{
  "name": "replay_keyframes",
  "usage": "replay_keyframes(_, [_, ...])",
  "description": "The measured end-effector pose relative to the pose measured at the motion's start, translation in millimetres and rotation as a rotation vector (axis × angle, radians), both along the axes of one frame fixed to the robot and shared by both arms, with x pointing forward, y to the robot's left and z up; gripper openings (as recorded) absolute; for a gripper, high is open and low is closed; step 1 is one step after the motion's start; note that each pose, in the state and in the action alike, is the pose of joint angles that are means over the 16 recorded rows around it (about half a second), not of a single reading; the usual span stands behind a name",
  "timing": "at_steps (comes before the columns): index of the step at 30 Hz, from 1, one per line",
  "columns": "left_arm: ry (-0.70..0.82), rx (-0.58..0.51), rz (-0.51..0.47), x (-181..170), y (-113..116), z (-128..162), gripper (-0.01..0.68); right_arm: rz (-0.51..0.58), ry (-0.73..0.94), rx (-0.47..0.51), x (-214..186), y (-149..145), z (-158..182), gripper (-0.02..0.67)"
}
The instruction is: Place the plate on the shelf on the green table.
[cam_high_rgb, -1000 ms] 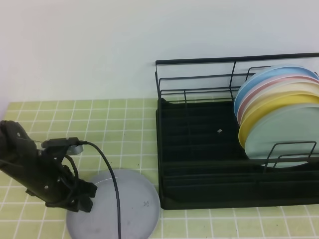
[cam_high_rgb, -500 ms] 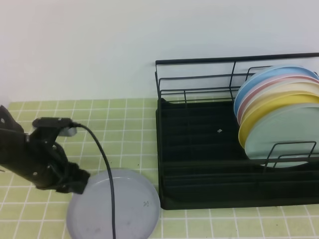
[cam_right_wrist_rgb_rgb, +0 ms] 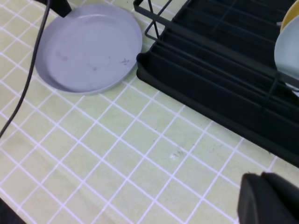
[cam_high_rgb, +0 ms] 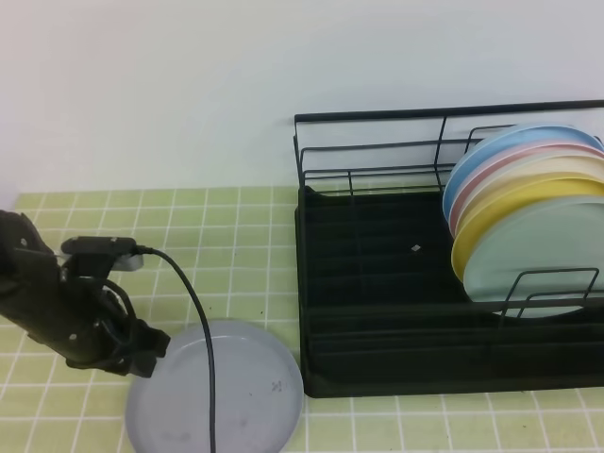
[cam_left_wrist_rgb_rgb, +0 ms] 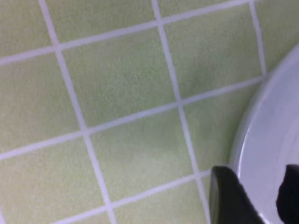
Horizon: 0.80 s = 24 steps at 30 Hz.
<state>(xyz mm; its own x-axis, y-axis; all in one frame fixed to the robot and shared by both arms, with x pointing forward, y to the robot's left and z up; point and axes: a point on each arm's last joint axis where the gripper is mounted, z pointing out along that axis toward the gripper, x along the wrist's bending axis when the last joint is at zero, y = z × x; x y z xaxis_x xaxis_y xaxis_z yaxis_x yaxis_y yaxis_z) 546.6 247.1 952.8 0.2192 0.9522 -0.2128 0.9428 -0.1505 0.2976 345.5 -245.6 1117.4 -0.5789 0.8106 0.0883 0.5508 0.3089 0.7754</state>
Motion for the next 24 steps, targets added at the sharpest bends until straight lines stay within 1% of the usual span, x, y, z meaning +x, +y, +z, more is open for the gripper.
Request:
replay_keyframes(8, [0.030, -0.016, 0.007, 2.6, -1.8, -11.0, 0.239, 0.003, 0.001, 0.003, -0.2, 0.3, 0.1, -0.004])
replay_keyframes(11, [0.038, -0.022, 0.008, 3.2, -2.3, -14.0, 0.225, 0.003, 0.001, 0.004, -0.2, 0.4, 0.2, -0.004])
replay_keyframes(24, [0.047, -0.020, 0.005, 3.7, -2.4, -17.4, 0.033, 0.005, -0.001, 0.002, -0.2, 0.4, 0.1, -0.004])
